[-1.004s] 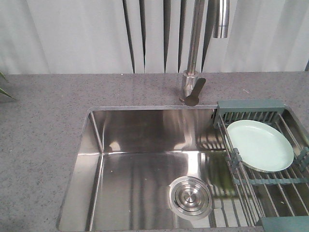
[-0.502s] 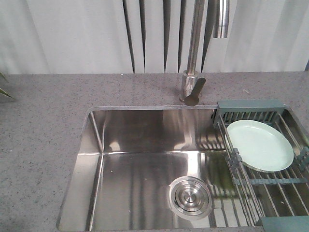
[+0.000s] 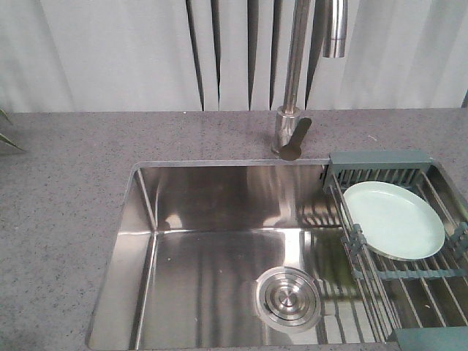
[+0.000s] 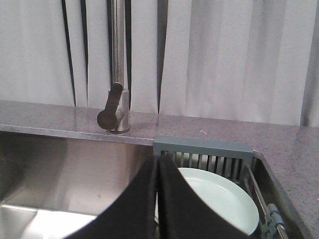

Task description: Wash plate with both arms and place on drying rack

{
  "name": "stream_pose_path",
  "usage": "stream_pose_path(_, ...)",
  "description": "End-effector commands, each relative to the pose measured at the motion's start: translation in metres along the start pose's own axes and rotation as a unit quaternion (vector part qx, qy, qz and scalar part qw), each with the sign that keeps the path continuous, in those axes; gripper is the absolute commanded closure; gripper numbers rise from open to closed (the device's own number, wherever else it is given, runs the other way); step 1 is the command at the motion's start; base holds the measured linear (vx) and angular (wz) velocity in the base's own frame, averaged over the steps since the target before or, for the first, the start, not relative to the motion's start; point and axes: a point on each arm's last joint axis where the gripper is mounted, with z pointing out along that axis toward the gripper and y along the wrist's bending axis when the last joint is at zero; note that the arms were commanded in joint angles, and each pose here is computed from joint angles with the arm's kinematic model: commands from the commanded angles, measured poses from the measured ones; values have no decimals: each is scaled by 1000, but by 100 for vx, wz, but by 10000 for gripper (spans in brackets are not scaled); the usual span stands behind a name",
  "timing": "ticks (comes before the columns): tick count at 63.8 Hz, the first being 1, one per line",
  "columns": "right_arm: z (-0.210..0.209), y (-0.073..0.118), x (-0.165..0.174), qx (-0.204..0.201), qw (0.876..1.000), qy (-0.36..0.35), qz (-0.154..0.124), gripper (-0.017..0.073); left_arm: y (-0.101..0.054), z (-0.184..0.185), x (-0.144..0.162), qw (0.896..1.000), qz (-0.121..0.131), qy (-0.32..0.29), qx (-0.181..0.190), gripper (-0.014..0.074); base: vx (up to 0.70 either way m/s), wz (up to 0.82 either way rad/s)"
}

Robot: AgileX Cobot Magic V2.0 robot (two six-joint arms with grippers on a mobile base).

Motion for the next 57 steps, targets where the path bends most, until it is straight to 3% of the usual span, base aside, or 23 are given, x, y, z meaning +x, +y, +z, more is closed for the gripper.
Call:
stream_pose_path(1, 0, 0, -6, 1, 999, -38, -3, 564, -1, -4, -17, 998, -4, -62, 2, 600, 0, 0)
stream_pose_path(57, 0, 0, -6, 1, 999, -38, -3, 564, -1, -4, -17, 998, -4, -62, 2, 600, 0, 0)
